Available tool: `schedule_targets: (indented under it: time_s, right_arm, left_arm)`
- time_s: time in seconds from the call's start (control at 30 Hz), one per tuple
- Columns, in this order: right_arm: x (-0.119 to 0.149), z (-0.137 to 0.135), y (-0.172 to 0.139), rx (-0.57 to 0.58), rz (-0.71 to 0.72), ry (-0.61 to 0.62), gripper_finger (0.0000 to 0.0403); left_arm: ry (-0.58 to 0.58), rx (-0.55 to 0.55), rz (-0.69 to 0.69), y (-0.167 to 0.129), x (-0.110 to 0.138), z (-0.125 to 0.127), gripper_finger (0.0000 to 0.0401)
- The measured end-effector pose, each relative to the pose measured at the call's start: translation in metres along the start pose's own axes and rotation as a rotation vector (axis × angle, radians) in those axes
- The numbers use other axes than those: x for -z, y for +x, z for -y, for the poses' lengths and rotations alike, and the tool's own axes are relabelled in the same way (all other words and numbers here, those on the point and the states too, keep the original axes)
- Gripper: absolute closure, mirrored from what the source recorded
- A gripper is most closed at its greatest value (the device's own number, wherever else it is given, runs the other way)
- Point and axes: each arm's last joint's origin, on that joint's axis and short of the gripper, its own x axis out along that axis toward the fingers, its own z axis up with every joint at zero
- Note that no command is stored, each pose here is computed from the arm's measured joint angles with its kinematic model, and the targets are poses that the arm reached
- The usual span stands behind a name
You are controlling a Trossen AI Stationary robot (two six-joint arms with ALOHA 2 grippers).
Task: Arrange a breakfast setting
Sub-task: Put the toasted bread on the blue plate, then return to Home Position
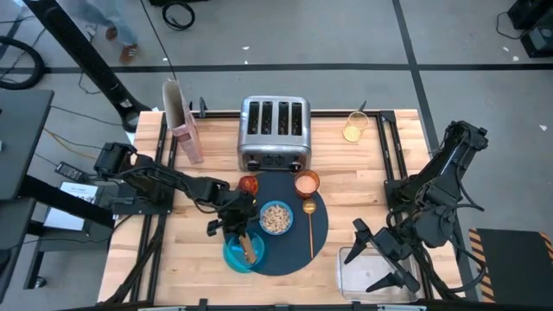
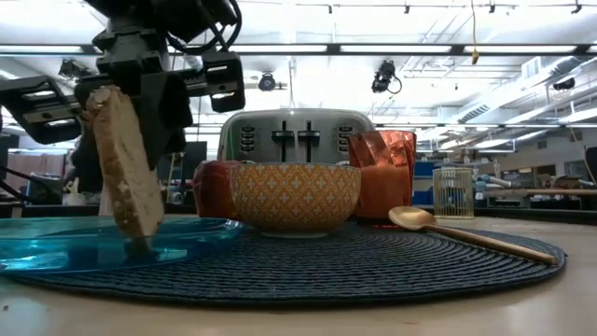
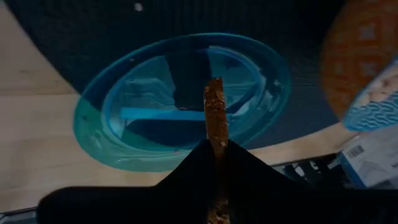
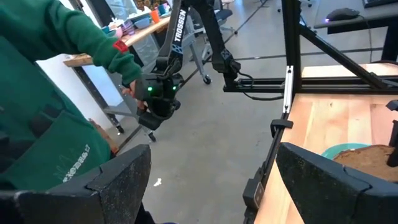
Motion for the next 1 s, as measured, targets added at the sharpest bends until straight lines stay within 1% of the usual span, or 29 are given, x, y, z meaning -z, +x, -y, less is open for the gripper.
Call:
schedule_targets:
  time_s: [0.27,0.53,0.63,0.87,1.0]
  right_arm:
    - [0.000,0.000,0.000,-0.002,-0.004,-0.001,0.0053]
    - [0.000,0.000,0.000,-0.002,-0.005,-0.001,0.0053]
    - [0.000,0.000,0.000,-0.002,-0.005,-0.001,0.0053]
    - [0.001,0.000,0.000,-0.002,-0.005,0.002,0.0053]
    - [0.000,0.000,0.000,-0.001,-0.005,-0.006,0.0053]
  left_arm:
    - [0.004,-0.024,0.028,0.000,-0.002,-0.003,0.0351]
    - [0.003,-0.034,0.035,0.000,-0.003,-0.004,0.0311]
    - [0.022,-0.040,0.030,0.000,-0.002,-0.004,0.0300]
    - [0.042,-0.107,0.015,0.002,0.003,-0.013,0.0293]
    - [0.104,-0.169,0.025,0.000,0.002,-0.020,0.0293]
